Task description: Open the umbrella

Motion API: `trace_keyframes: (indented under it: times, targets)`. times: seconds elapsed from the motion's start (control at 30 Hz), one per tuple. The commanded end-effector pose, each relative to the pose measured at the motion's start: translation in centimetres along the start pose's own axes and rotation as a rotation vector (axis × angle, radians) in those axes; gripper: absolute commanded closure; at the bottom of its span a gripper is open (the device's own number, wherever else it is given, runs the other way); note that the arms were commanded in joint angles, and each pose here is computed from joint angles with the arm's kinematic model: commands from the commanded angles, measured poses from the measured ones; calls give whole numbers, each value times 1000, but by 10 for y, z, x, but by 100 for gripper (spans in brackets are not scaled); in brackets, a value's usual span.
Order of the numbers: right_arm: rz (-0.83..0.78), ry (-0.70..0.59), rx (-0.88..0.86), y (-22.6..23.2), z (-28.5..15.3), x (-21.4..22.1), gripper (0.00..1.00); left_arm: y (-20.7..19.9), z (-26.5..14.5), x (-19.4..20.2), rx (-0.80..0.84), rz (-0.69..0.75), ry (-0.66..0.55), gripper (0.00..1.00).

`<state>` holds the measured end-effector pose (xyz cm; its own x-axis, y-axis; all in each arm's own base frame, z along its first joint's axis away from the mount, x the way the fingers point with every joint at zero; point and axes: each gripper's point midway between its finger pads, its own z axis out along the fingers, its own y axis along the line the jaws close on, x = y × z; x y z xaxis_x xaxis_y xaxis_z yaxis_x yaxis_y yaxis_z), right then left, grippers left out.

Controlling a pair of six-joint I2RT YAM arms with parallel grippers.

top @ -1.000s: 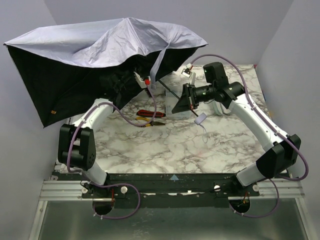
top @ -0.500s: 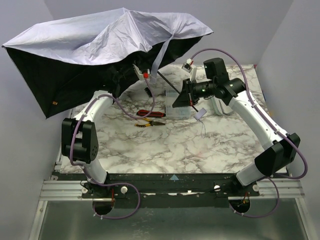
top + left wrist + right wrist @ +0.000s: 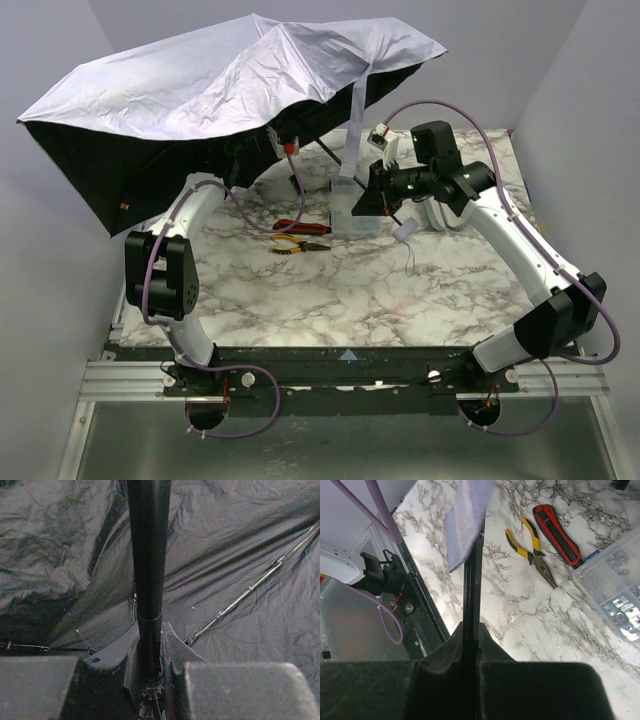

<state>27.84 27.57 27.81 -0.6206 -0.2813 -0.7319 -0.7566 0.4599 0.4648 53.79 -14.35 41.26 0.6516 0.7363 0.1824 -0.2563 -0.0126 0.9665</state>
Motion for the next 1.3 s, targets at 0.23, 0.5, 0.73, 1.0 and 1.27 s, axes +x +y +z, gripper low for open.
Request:
trace_keyframes:
  times: [0.23,0.5,0.73,1.0,1.27]
  targets:
    - [126,278,-146,60,-52,102,100,36,-136,210,-31,110,798,85]
    - [123,242,-167,65,-51,95,100,38,-137,201,-24,106,766,83]
    - [95,98,-271,79,-43,44,100,17,-77,105,38,70,475,71]
    - [86,-58,-310,81,-41,-6,100,-2,-32,3,129,46,183,38]
    - [104,-258,-332,68,-49,-57,100,11,-52,-49,202,-129,28,16]
